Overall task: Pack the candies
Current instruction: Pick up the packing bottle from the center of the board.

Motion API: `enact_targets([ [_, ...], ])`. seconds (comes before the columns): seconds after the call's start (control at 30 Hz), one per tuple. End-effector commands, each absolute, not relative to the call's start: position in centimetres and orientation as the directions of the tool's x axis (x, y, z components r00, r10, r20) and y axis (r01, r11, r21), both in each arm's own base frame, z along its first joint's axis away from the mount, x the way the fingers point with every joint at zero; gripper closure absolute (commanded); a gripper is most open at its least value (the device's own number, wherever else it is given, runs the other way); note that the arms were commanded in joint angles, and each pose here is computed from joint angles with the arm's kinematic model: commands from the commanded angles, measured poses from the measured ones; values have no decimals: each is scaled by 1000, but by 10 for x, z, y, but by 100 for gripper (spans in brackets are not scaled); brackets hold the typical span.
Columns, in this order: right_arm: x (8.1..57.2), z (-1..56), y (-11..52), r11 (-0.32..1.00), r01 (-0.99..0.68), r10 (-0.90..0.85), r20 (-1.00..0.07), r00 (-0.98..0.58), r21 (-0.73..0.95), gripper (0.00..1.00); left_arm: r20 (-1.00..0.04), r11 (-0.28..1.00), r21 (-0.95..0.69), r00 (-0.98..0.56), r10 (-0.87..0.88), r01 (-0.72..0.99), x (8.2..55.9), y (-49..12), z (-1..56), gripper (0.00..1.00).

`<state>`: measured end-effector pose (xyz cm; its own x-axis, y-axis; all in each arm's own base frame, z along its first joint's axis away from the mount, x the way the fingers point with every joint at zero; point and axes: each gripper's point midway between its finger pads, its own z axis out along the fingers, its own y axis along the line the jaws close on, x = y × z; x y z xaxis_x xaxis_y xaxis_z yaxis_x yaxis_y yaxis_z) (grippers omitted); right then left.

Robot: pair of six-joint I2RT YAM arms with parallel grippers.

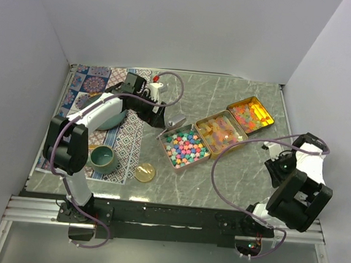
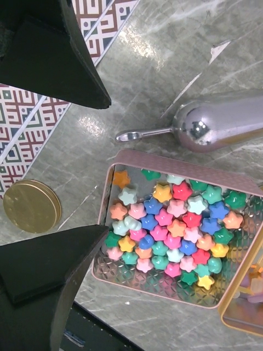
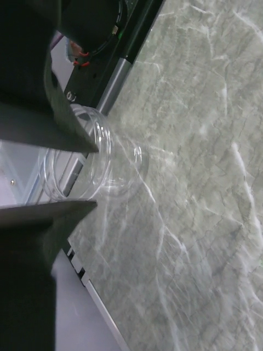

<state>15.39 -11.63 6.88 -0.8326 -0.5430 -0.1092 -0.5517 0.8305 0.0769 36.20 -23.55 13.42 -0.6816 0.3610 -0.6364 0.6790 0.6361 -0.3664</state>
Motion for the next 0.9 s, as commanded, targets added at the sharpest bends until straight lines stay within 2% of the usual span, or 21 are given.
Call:
enact_targets([
  [0.0, 151, 50, -147, 505, -863, -863, -15, -506, 23, 61, -673, 631, -314, -635, 379, 709, 365, -231, 147, 7],
  [0.1, 147, 47, -150, 484, -875, -875, 13, -484, 8, 60, -678, 637, -300, -628, 382, 710, 364, -229, 149, 7],
  [0.27, 161, 72, -150, 529, -849, -847, -59, -528, -9, 54, -684, 640, -291, -622, 380, 711, 361, -226, 150, 7],
  [0.53, 156, 89, -153, 518, -856, -853, -67, -517, 13, 51, -680, 638, -299, -628, 379, 709, 352, -223, 147, 7],
  [0.7, 135, 72, -149, 481, -876, -876, -14, -482, 45, 49, -678, 641, -300, -630, 377, 706, 350, -222, 146, 7],
  [0.87, 133, 56, -148, 498, -866, -866, -11, -499, 46, 51, -679, 647, -290, -628, 380, 705, 352, -221, 147, 7],
])
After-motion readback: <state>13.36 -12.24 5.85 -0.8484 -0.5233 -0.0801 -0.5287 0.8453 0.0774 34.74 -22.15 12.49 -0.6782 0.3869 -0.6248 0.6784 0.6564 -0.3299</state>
